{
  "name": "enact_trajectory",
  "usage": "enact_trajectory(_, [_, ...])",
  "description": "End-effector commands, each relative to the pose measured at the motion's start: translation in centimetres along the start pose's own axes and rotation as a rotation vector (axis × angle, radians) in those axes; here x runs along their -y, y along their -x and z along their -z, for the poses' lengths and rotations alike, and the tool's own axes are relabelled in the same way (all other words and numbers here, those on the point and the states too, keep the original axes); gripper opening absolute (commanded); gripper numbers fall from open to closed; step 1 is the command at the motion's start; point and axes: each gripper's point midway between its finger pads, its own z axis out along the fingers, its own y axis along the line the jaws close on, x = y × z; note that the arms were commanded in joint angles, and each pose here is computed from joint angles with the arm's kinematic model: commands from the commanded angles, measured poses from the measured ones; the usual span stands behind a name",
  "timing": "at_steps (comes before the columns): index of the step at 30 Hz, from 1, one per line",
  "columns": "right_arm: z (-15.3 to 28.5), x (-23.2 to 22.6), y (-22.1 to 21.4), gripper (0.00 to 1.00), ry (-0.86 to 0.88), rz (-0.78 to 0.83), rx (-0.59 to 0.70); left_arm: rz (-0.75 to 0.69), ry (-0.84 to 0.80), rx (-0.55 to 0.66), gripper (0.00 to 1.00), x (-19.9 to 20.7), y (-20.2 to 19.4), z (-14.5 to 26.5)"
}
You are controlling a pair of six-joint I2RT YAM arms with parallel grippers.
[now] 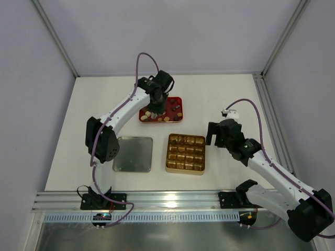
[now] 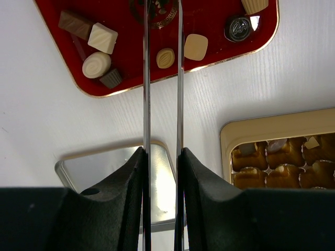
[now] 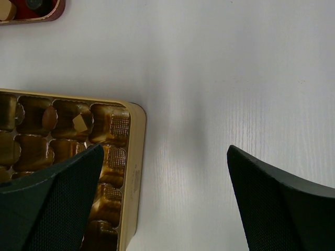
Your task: Pack the chocolate
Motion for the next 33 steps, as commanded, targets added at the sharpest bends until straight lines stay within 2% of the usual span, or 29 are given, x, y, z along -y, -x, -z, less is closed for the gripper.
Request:
enact_trajectory(1, [0.2,-0.2,0.8,1.00,0.009,-0.020,0.036,0.005,-0.014,0.050,0.26,-0.1,1.6,1.6])
enact_trajectory(15, [-0.1,-0.4,1.0,1.00,0.012,-0.022,0.038,0.027,-0.068,0.102,0.25,0.4,1.3,5.1])
enact_trajectory(33, [-0.3,-0.7,2.3,1.00,-0.002,-0.025,0.059,-0.021,-0.168,0.150,0.25,4.9,-2.1,9.6])
